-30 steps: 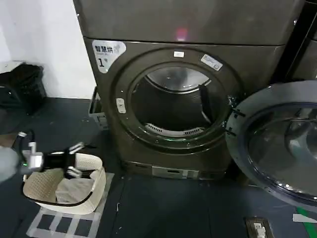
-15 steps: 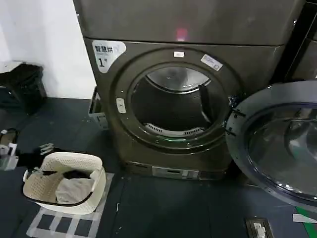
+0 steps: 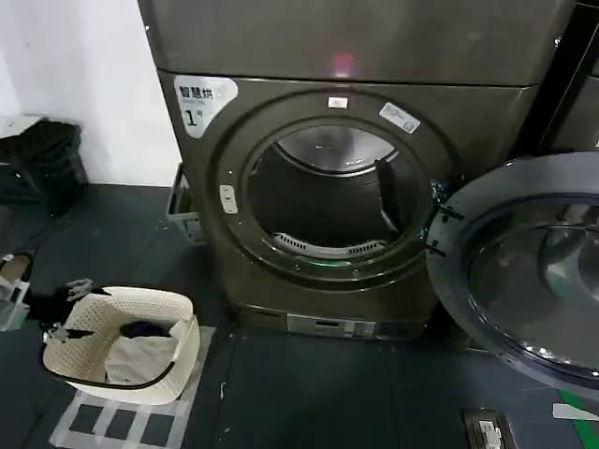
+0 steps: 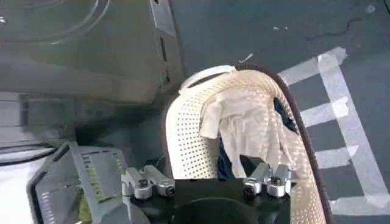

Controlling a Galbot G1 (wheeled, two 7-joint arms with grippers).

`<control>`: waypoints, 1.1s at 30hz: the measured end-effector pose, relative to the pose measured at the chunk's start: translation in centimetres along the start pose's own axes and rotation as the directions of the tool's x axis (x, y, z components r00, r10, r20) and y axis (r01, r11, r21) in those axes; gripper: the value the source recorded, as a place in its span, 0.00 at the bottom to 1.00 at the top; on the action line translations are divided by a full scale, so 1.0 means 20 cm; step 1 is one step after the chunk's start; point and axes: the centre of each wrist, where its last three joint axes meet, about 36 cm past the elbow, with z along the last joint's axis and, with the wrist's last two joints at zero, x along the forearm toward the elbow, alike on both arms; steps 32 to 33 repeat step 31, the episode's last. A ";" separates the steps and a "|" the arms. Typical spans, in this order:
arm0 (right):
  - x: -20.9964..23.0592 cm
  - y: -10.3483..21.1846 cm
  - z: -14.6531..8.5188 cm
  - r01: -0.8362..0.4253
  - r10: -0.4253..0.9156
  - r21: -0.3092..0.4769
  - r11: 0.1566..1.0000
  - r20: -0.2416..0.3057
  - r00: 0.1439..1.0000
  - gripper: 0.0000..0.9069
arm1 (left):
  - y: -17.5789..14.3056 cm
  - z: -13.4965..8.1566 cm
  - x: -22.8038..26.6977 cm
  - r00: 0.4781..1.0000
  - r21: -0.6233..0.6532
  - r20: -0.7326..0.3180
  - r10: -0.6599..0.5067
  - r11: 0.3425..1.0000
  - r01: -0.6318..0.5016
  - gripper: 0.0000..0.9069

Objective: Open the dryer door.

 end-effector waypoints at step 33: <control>0.03 -0.05 -0.01 -0.019 0.019 0.033 0.999 -0.015 1.000 1.00 | -0.02 0.04 -0.02 0.998 -0.052 0.008 0.063 0.997 -0.062 1.00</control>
